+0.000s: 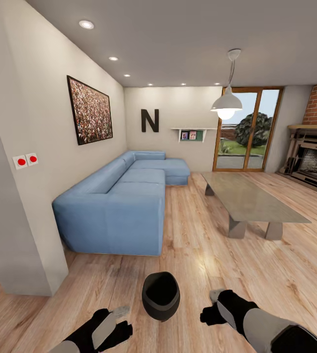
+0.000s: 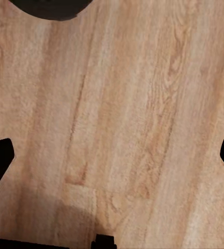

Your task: Place each of the two pumpkins and all three candles from the living room inside a cabinet in the living room (use any cabinet), then make sure every cabinet is closed, and position the cauldron so it is next to a table in the living room.

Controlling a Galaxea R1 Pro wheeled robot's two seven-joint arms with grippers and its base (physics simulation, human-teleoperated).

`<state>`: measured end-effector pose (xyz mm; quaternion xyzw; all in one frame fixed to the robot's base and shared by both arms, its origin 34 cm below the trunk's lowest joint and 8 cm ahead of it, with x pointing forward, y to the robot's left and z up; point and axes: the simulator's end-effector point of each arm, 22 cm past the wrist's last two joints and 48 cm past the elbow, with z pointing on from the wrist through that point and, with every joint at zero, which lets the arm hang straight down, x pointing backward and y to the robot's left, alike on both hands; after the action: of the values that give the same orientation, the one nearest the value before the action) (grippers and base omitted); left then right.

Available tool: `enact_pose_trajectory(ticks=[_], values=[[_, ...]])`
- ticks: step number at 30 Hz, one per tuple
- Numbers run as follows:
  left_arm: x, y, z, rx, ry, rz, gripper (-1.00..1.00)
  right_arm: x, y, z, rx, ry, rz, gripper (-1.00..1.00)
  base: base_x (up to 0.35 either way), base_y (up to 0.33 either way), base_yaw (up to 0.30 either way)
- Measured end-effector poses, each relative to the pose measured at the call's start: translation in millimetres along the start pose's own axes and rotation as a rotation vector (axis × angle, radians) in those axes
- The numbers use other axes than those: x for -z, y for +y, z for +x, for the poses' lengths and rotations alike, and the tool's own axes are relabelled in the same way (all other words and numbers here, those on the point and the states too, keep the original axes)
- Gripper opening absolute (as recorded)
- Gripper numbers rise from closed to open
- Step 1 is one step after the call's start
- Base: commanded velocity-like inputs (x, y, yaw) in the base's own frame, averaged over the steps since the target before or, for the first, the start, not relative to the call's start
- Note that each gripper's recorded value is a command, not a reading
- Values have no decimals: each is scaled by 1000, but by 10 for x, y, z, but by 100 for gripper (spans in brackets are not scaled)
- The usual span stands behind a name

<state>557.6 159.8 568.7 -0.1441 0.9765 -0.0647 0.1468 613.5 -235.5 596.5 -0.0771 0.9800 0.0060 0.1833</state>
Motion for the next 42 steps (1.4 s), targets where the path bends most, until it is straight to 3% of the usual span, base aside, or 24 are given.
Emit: enact_pose_trajectory(ticks=[4, 11, 17, 18, 19, 28, 42], values=[[69, -152, -176, -6, -28, 20, 100, 92, 161, -291, 9, -37, -18, 100, 0, 0, 0], [293, -433, -686, -35, -111, 55, 100, 132, 427, -412, 20, -53, -51, 100, 58, 1, 0], [460, -728, -938, -68, -156, 82, 100, 143, 507, -438, -37, -59, -82, 100, 289, 45, 0], [494, -788, -984, -102, -173, 74, 100, 148, 537, -451, -77, -62, -100, 100, 331, 71, 0], [500, -795, -997, -115, -179, 68, 100, 149, 544, -454, -86, -63, -103, 100, 332, 71, 0], [503, -915, -935, -148, -176, 70, 100, 150, 562, -467, -95, -69, -111, 100, 336, 56, 0], [507, -962, -895, -161, -164, 73, 100, 142, 639, -450, -87, -66, -116, 100, 311, -44, 8]])
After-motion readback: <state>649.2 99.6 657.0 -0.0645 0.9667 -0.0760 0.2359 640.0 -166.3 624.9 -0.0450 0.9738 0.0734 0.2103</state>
